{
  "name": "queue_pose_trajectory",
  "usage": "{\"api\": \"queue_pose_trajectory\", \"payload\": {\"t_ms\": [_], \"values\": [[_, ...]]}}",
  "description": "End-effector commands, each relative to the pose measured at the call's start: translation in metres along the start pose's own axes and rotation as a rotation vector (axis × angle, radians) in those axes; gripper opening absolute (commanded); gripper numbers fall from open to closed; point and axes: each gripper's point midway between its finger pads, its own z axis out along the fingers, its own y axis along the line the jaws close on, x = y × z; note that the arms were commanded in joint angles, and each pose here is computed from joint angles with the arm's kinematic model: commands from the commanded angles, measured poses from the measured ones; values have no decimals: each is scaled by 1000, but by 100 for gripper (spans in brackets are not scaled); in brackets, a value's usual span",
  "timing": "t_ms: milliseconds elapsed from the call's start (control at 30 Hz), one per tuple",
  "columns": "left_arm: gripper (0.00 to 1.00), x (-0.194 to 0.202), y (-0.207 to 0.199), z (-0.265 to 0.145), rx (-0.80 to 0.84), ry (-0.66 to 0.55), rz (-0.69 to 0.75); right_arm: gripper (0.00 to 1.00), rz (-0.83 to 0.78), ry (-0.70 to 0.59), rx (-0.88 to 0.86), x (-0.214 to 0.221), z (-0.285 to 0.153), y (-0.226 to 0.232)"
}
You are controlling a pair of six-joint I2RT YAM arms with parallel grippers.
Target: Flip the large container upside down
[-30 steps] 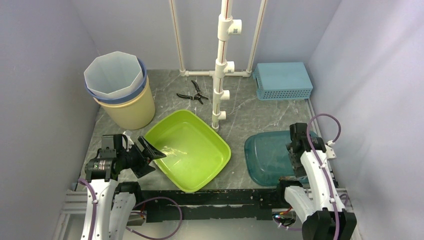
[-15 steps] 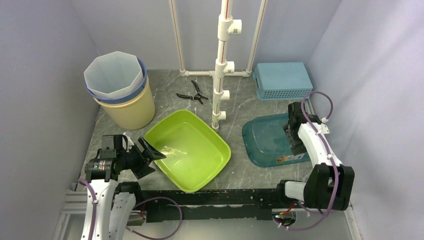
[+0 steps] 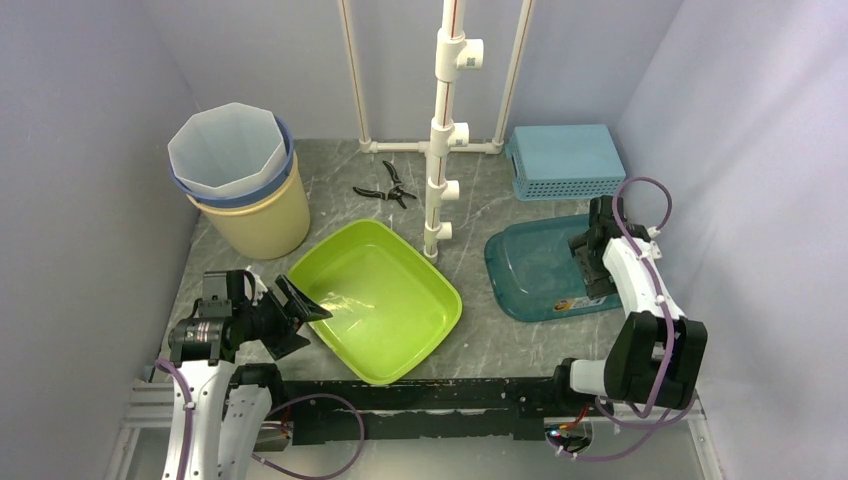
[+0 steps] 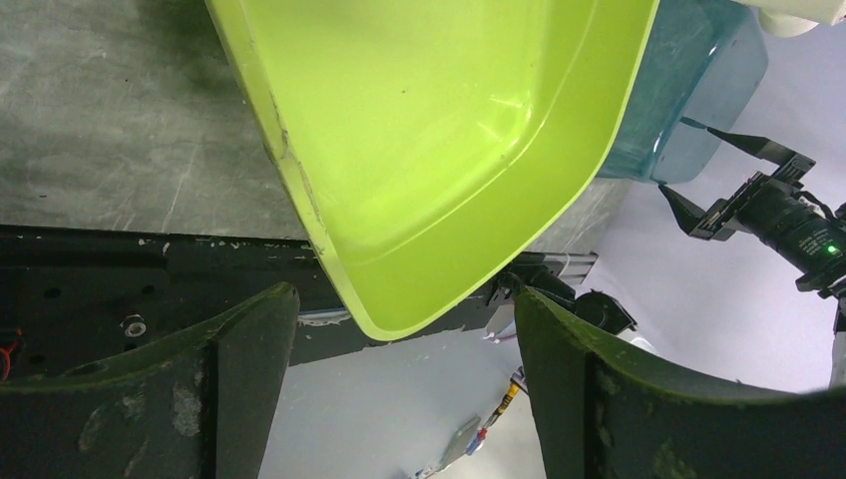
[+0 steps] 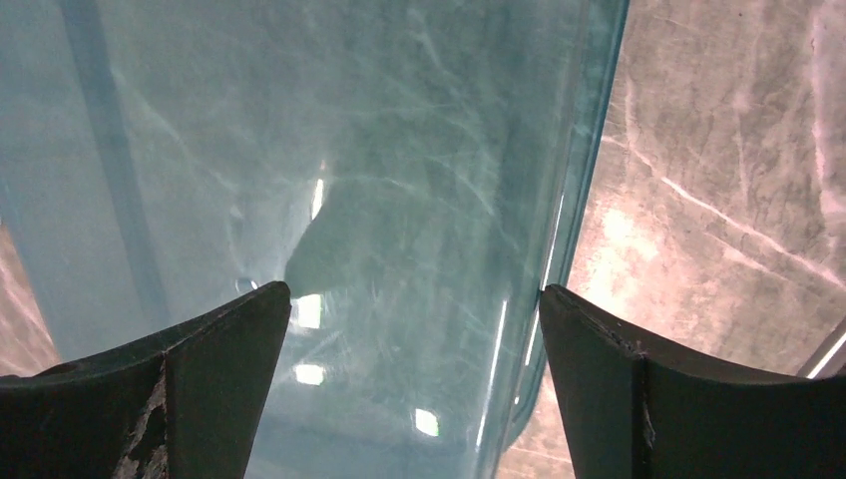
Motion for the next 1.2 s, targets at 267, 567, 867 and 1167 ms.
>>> {"api": "queue_pose_trajectory", "payload": {"t_ms": [267,567,867,1167], "values": [[84,-7,-12,-1,50,-23,31,100,-336,93,-468,35,-60,-2],[84,-5,-9,-3,40,-28,35,96,-437,233,-633,82,-77,-27],[84,-5,-12,-3,58,-29,30,94,-680,323,-601,123,-72,-33],[84,-2,-11,-9,44,-36,45,99,-754,95,-371,113,-53,-17]]}}
